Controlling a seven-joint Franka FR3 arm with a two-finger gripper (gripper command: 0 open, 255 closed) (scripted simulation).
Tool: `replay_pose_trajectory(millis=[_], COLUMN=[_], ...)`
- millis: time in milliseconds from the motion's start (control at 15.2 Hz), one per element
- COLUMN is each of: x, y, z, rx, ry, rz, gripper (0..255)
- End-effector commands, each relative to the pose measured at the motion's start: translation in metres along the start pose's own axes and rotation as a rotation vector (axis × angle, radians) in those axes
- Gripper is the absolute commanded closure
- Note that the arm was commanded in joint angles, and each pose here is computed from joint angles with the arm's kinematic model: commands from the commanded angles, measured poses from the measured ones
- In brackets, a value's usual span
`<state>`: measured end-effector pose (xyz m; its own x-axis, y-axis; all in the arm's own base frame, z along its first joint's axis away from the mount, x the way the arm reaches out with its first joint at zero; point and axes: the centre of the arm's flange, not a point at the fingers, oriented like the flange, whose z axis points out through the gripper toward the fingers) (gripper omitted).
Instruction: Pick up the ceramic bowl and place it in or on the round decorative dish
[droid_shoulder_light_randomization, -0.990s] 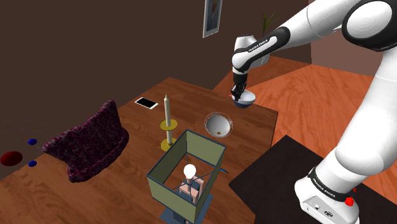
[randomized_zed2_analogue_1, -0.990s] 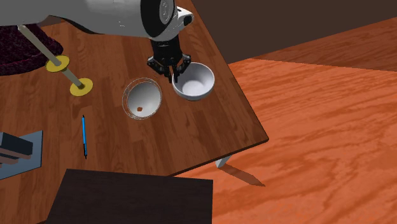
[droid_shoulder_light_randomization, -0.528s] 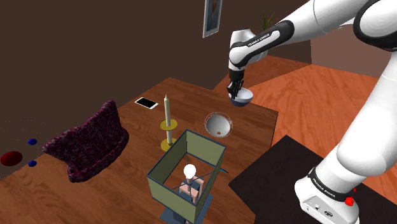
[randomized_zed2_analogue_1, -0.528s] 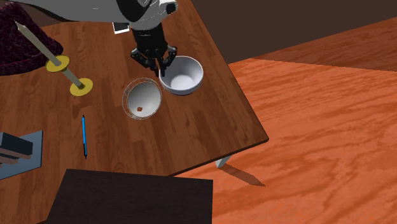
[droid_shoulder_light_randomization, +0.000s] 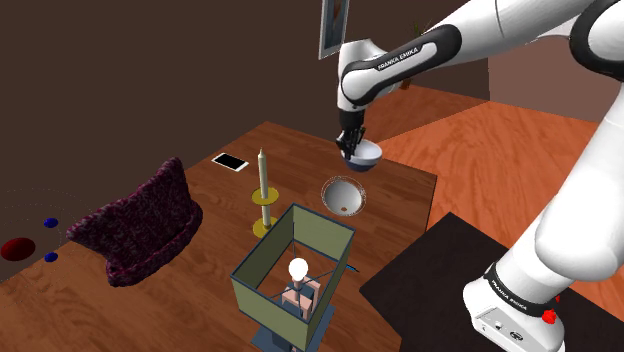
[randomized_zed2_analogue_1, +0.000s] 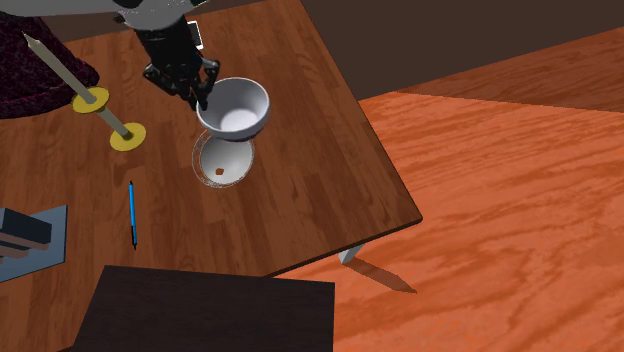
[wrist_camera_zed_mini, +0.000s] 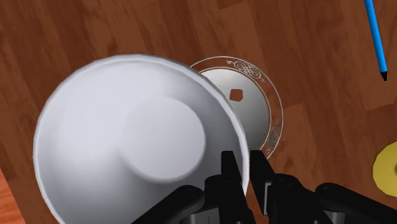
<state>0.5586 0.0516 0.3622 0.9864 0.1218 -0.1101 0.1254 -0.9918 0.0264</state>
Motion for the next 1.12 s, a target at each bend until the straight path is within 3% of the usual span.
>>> replay_pose_trajectory(millis=[0,198,1056], x=[0.001,0.004,0.012], y=[-0.028,-0.059,-0.061], z=[-0.007,-0.014,0.054], rx=[0.000,0.000,0.000], ry=[0.000,0.000,0.000], rz=[0.002,0.002,0.002], gripper=[255,255,255])
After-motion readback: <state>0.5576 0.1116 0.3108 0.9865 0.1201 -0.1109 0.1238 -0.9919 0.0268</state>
